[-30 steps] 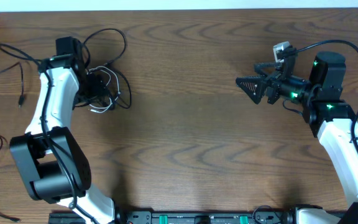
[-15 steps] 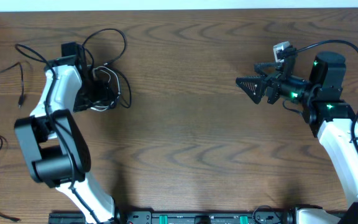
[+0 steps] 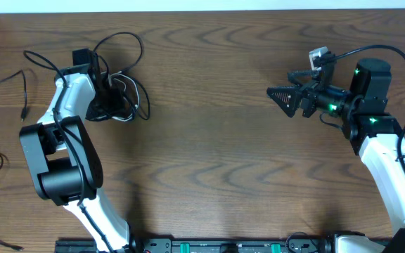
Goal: Untangle cables
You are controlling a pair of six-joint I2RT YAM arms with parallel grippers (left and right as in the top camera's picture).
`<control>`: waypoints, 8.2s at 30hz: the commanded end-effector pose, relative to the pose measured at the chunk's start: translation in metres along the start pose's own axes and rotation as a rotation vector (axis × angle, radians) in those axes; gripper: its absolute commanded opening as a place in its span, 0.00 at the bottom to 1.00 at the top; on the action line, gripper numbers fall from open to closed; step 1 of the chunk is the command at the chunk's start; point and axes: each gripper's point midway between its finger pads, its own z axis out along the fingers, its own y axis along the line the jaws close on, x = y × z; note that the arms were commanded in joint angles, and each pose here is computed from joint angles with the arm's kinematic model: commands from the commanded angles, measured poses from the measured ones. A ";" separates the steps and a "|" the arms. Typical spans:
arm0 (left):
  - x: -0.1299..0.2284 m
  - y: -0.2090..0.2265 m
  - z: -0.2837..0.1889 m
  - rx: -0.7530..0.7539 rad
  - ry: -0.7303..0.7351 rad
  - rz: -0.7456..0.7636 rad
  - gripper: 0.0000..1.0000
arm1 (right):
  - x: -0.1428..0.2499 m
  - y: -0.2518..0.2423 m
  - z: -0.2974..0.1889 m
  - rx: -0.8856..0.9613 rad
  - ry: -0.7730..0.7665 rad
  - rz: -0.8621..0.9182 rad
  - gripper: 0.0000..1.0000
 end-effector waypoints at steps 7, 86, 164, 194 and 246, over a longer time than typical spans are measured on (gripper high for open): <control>0.002 -0.002 0.000 0.020 0.004 -0.024 0.08 | -0.005 0.003 -0.003 0.003 -0.009 -0.006 0.99; 0.064 -0.172 -0.247 0.409 -0.493 0.221 0.08 | 0.172 0.048 0.101 -0.191 0.543 -0.375 0.91; 0.136 -0.276 -0.232 0.440 -0.557 1.167 0.93 | -0.118 0.080 -0.004 -0.054 -0.262 0.093 0.01; 0.109 -0.316 -0.219 0.448 -0.682 1.252 0.07 | -0.111 0.087 -0.008 -0.126 -0.215 0.154 0.01; 0.141 -0.311 -0.212 0.521 -0.560 1.313 0.93 | -0.079 0.017 -0.012 0.169 -0.149 0.165 0.01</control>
